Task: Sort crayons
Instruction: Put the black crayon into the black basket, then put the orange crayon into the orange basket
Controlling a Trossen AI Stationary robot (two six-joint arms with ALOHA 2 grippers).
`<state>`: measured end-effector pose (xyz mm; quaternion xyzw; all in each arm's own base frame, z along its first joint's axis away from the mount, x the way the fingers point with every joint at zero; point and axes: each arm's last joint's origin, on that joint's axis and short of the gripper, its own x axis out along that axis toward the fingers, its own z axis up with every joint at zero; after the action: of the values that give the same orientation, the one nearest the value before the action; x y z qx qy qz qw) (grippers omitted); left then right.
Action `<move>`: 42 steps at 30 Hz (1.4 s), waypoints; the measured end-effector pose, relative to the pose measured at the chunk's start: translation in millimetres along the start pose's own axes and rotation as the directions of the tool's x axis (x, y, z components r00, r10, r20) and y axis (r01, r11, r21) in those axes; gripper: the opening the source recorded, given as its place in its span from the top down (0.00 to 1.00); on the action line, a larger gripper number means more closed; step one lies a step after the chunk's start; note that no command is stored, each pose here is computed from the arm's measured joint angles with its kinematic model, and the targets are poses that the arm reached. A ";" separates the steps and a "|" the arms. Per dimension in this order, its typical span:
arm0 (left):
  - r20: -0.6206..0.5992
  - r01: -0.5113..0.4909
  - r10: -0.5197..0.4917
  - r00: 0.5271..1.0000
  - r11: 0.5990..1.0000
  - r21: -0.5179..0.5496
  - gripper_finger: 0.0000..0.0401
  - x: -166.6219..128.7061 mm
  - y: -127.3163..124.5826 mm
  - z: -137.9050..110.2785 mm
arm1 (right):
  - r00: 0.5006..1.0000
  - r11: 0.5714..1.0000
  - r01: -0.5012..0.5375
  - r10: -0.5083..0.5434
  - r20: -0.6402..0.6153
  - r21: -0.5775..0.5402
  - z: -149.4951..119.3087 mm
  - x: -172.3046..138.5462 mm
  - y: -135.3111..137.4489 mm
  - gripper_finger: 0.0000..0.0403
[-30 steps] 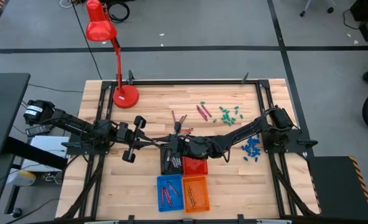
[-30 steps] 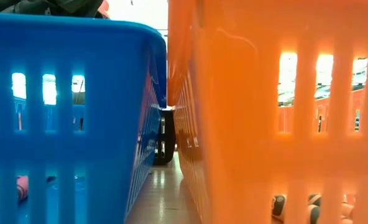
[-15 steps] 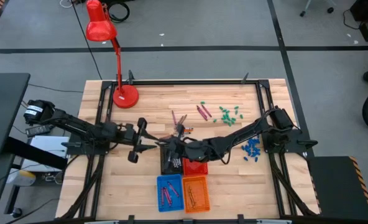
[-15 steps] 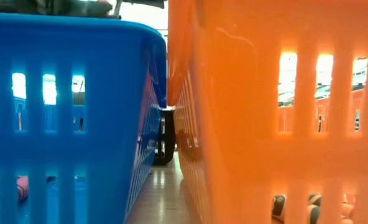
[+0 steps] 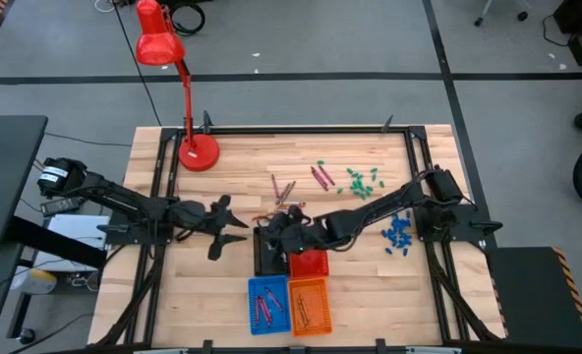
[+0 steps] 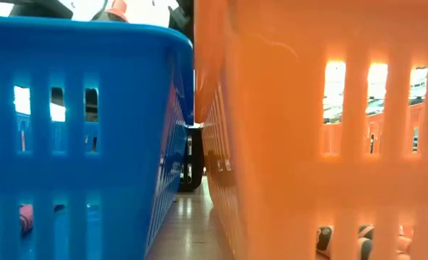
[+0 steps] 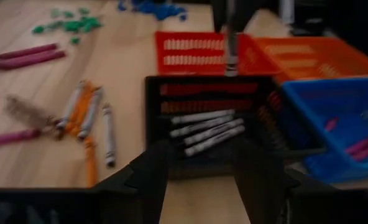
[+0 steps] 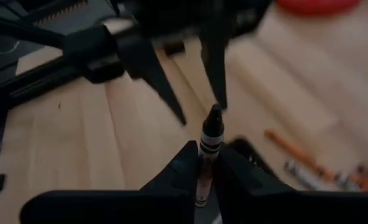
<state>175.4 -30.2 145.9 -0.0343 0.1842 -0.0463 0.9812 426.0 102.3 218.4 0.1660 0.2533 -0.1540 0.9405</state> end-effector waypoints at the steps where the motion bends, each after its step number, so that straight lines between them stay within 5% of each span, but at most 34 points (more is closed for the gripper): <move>1: -0.007 -0.022 0.022 1.000 1.000 -0.003 0.54 0.0 0.7 -0.9 | 1.000 0.999 -0.008 0.009 -0.029 0.033 -0.4 1.3 -2.9 0.88; 9: -0.075 -0.090 0.090 0.993 0.996 -0.003 0.54 -0.4 3.3 -7.9 | 0.974 0.980 -0.013 0.057 -0.219 0.199 -7.4 4.8 -16.4 0.88; 19: -0.094 -0.096 0.092 0.991 0.995 -0.039 0.54 -0.6 3.6 -9.8 | 0.930 0.961 -0.050 0.145 -0.339 0.273 -10.3 5.7 -22.0 0.88; 33: -0.226 -0.154 0.152 0.962 0.988 0.009 0.54 6.4 10.2 -26.5 | 0.915 0.962 -0.052 0.154 -0.373 0.268 -7.4 8.9 -31.7 0.69; 42: -0.180 -0.242 0.245 0.953 0.969 0.041 0.54 20.0 24.1 -29.0 | 0.921 0.959 -0.137 0.215 -0.325 0.247 3.9 6.5 -31.2 0.62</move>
<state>185.4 -9.7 109.8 0.0020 0.2761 0.0705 0.9585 421.3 71.4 210.8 0.3159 0.3812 -0.0635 0.8665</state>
